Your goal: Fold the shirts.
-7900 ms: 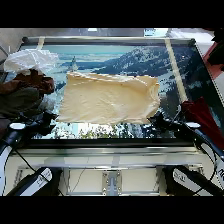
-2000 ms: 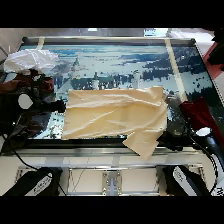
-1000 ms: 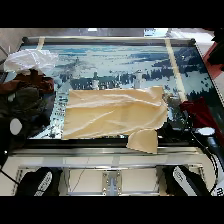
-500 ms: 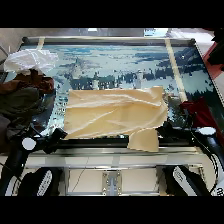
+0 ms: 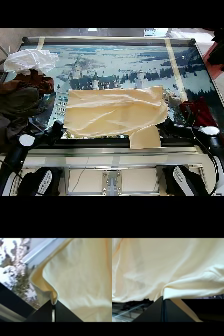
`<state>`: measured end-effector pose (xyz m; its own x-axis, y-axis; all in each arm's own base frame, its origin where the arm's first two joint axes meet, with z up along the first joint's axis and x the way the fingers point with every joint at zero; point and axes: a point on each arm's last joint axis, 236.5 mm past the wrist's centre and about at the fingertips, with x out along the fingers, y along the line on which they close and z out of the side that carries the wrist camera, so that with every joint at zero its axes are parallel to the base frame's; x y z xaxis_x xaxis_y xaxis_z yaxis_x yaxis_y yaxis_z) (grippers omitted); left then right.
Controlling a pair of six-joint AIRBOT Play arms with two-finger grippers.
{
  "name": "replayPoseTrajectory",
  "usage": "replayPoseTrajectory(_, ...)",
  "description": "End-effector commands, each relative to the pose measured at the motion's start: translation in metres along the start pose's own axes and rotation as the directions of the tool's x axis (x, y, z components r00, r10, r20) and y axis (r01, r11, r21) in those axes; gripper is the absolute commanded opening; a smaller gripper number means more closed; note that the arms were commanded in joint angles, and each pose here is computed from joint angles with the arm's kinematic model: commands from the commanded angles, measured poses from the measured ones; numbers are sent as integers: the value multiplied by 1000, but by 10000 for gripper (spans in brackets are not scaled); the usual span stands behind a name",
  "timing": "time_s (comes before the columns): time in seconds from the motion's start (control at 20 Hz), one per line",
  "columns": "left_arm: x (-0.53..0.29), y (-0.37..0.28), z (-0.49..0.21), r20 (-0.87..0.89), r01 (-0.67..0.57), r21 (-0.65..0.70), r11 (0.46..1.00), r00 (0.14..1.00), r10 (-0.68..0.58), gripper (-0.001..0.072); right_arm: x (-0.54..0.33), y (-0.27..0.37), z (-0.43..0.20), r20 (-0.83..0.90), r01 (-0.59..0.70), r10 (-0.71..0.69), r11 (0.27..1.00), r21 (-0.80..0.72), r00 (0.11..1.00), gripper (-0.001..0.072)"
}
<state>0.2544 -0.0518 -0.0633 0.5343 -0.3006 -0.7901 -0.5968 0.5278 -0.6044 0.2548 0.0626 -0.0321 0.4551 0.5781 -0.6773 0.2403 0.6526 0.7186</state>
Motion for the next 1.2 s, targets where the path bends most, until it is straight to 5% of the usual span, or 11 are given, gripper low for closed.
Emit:
replayPoseTrajectory(0.0, -29, -55, 28, 54, 80, 165, 983, 994, -90, 14, -29, 9, 1, 5, 87, -87, 995, -57, 996, 28)
replayPoseTrajectory(0.25, -92, -138, 102, 305, 141, 340, 930, 918, -251, 12, -74, 37, 30, 96, 164, -154, 980, -116, 983, 26)
replayPoseTrajectory(0.65, -31, -185, 148, 188, 107, 475, 874, 958, -219, 12, -82, 93, 156, 351, 65, 1, 982, -177, 936, 25)
replayPoseTrajectory(1.0, 79, -200, 145, 55, 51, 588, 807, 993, -103, 12, 42, 75, 232, 303, 106, -56, 983, -149, 951, 25)
replayPoseTrajectory(1.15, 118, -173, 149, 55, -17, 570, 821, 998, -17, 12, 84, 41, 239, 249, 134, -106, 986, -96, 963, 25)
